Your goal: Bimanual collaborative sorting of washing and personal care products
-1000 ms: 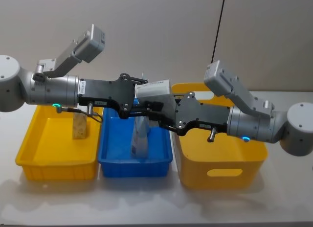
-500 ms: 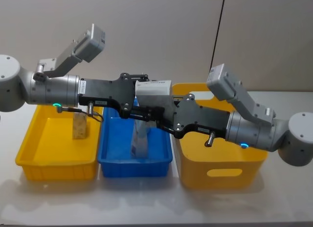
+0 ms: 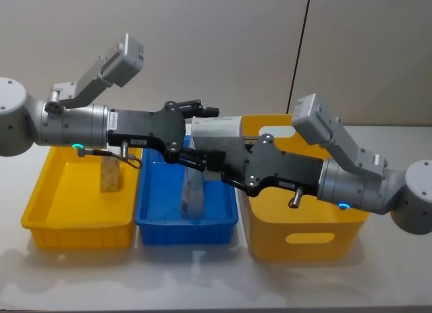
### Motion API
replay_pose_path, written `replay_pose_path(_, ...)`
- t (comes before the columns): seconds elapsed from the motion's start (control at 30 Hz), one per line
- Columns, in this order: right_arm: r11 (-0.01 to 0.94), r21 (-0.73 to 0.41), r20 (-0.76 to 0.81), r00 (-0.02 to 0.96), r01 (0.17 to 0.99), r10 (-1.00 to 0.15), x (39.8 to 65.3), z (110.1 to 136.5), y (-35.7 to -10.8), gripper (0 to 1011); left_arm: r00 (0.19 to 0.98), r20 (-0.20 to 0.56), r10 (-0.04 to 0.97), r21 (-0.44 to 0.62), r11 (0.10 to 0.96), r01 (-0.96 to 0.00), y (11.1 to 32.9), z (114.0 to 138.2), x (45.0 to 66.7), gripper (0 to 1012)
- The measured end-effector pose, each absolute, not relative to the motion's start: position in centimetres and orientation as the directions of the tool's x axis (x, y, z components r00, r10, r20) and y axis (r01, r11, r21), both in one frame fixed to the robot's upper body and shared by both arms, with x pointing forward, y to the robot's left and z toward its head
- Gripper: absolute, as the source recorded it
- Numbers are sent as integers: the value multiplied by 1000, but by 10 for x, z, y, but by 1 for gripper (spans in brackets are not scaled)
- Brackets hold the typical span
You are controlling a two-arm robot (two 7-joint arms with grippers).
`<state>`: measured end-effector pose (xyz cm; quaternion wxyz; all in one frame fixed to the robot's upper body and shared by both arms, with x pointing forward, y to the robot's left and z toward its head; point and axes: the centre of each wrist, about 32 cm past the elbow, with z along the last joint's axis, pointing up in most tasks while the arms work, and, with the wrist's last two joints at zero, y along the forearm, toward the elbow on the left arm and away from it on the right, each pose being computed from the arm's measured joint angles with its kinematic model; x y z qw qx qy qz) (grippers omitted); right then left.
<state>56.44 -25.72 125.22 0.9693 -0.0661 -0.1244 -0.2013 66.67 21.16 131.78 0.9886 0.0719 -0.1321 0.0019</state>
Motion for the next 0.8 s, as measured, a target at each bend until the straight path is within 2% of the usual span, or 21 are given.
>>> replay_pose_path(0.43, 886, -94, 279, 867, 454, -414, 562, 1247, -271, 362, 965, 260, 26, 113, 992, -58, 217, 1315, 663, 1002)
replay_pose_path(0.8, 824, -63, 301, 798, 563, -522, 557, 1241, -282, 362, 967, 247, 64, 105, 990, -93, 220, 1313, 661, 1002)
